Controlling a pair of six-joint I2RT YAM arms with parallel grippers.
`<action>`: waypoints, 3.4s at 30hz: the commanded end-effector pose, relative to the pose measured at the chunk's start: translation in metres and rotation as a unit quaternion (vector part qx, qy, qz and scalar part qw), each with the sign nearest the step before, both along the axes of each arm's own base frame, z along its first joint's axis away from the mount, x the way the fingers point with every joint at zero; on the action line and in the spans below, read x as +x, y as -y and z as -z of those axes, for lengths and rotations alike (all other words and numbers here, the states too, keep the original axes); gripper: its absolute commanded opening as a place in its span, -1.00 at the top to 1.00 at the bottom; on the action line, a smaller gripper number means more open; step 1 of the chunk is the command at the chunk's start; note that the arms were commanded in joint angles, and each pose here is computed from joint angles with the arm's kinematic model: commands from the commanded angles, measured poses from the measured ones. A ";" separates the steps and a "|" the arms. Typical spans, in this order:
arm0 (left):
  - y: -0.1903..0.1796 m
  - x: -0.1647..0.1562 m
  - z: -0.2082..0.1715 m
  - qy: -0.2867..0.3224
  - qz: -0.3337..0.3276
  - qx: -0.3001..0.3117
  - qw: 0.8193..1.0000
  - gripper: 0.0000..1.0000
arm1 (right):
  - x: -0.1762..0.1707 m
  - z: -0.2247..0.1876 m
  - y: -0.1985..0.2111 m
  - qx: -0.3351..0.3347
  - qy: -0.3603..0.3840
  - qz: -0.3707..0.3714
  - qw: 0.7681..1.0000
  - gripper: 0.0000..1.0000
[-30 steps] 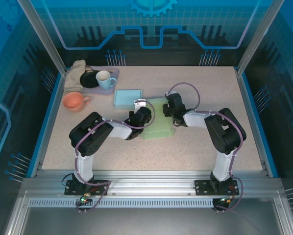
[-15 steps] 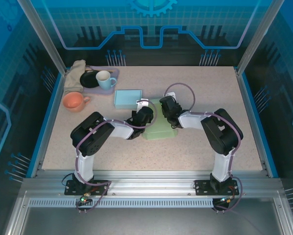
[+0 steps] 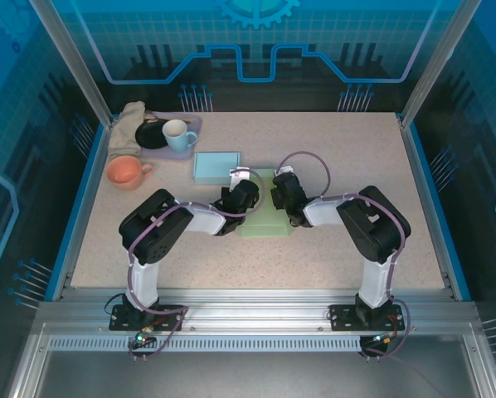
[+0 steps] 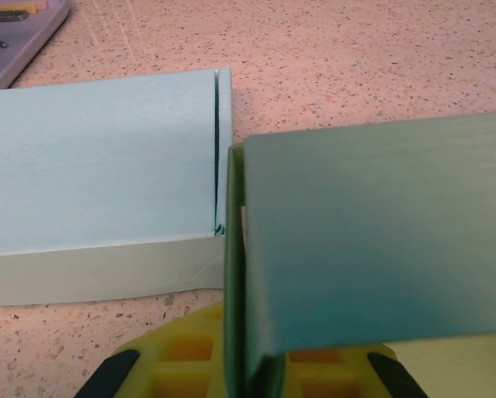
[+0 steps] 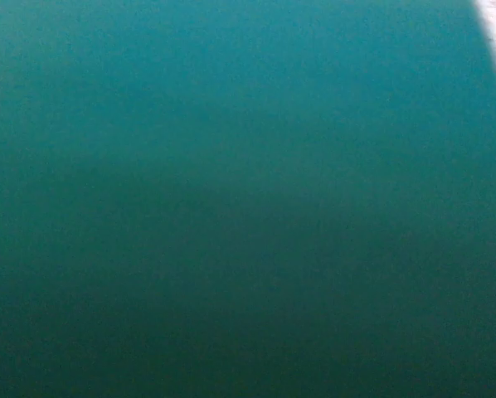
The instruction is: Fold the paper box
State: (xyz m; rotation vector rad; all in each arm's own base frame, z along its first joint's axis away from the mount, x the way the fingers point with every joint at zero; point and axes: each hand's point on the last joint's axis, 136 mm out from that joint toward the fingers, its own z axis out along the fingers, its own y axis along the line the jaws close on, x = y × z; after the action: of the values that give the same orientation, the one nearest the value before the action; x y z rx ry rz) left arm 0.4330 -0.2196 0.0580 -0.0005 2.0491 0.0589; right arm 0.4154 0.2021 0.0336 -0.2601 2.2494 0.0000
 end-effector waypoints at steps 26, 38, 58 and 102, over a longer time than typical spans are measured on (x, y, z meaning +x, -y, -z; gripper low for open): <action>0.047 -0.002 -0.154 0.005 0.181 0.048 0.982 0.91 | -0.170 -0.188 0.090 0.272 0.108 0.027 0.956 -0.09; 0.083 -0.066 -0.142 -0.028 0.408 0.533 0.741 0.93 | -0.257 -0.235 0.152 0.285 0.204 0.014 0.936 -0.28; 0.132 -0.093 -0.078 -0.179 0.493 0.683 0.508 0.80 | -0.259 -0.231 0.144 0.291 0.195 -0.008 0.937 -0.31; 0.021 -0.132 -0.175 0.041 0.124 -0.093 0.987 -0.16 | -0.220 -0.196 0.089 0.252 0.101 -0.075 0.959 -0.45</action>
State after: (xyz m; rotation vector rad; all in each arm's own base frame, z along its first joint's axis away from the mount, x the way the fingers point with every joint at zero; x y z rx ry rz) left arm 0.3036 -0.2373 0.2152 0.3728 2.0153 -0.0493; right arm 0.1935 0.1015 0.2217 -0.0960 1.9743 0.5433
